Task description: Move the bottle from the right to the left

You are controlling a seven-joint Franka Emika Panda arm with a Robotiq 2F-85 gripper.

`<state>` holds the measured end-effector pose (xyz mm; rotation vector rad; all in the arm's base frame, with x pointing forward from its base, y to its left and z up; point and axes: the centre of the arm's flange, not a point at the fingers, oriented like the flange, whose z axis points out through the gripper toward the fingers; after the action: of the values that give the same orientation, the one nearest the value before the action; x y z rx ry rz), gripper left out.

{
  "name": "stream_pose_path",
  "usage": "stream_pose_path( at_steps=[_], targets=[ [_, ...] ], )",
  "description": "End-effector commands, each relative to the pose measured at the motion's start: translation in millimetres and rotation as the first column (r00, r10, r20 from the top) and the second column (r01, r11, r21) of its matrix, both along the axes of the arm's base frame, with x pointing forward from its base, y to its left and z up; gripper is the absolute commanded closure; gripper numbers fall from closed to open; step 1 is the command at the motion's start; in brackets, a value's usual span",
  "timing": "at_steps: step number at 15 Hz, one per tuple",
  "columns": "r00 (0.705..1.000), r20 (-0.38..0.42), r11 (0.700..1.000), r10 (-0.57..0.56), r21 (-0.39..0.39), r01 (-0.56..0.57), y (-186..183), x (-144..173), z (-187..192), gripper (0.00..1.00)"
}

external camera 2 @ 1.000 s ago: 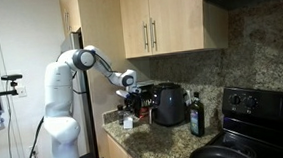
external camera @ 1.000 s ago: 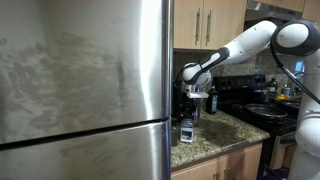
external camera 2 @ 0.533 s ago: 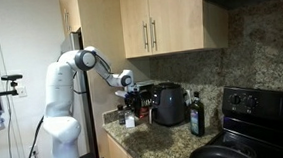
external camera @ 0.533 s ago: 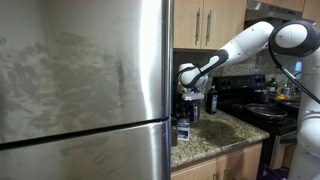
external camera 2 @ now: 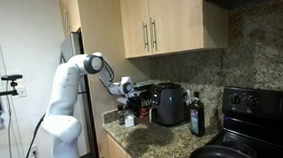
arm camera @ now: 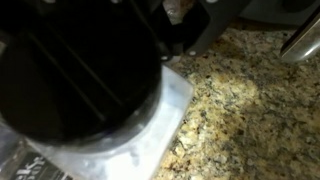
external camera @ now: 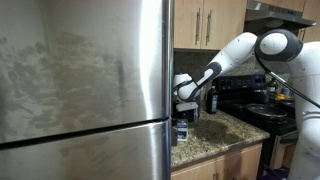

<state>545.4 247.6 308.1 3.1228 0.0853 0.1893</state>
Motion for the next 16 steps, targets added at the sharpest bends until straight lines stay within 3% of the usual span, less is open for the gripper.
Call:
stream_pose_path(
  at_steps=[1,2,5,8,11,15,16],
  targets=[
    [0.999,-0.001,0.999,-0.039,0.000,0.039,-4,2,-14,0.17],
    [0.999,0.007,0.999,-0.038,0.001,0.038,-4,-3,-12,0.16],
    [0.994,0.110,1.000,-0.013,0.008,0.012,4,-20,3,0.01],
    [0.977,0.214,1.000,-0.026,0.012,0.024,16,-37,28,0.00],
    [0.928,0.364,0.997,-0.075,0.002,0.080,19,-67,68,0.00],
    [0.812,0.558,0.983,-0.174,0.054,0.173,12,-109,125,0.00],
    [0.856,0.499,0.990,-0.133,0.035,0.133,22,-72,112,0.00]
  ],
)
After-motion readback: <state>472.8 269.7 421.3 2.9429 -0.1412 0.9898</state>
